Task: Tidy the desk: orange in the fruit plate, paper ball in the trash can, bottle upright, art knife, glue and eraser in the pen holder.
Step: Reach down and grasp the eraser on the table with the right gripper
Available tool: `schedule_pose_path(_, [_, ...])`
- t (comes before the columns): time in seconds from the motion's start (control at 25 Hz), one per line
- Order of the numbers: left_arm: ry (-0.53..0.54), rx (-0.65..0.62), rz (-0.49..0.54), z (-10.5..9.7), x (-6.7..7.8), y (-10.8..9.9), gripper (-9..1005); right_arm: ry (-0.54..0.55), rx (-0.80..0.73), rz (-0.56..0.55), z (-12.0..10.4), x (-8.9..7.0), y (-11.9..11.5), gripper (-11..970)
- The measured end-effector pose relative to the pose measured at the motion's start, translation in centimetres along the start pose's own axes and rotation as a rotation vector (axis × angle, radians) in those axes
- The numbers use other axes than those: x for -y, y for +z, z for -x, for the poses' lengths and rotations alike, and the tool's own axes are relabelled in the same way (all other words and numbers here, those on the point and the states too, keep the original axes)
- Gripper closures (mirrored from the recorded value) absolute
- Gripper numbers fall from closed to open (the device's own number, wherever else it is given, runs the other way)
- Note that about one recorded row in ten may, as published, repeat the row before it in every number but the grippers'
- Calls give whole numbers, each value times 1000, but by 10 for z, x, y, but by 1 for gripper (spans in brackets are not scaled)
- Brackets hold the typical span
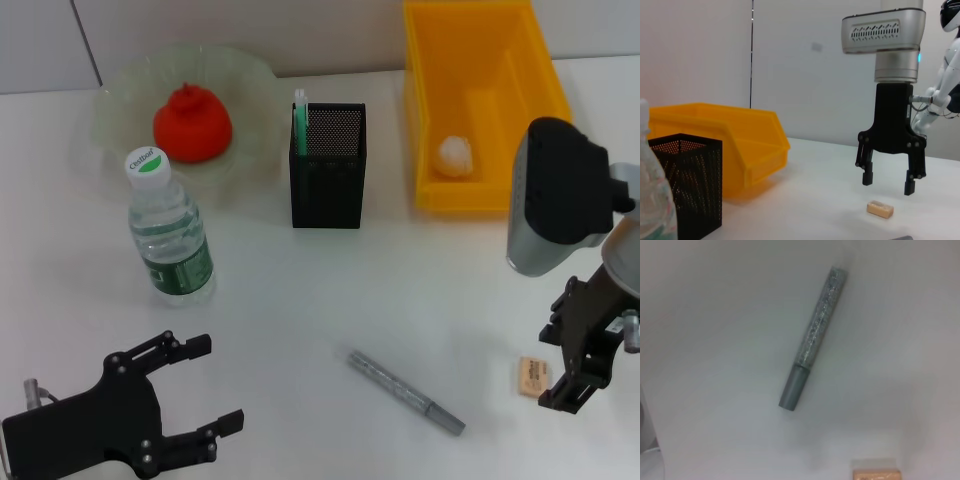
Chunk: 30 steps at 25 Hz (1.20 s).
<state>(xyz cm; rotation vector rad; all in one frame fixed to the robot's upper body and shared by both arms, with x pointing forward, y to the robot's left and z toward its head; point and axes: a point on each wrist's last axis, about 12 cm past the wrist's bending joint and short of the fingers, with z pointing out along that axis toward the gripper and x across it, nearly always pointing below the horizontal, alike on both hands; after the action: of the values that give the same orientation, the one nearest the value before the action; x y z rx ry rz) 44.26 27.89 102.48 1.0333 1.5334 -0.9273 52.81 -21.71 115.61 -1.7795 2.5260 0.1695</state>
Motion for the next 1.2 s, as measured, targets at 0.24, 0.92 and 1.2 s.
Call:
schedule_pose_path(0.24, [4,2,-2,1,0,0,137,-9,-4,-4,3,0,8,216])
schedule_pose_path(0.92, [0,2,-1,0,1,-1,137,-9,-15,-18,9,1,17,223])
schedule_pose_path(1.2, [-2,3,-1,-1,2,-1,137,-7,-16,-22,9,2,18,420])
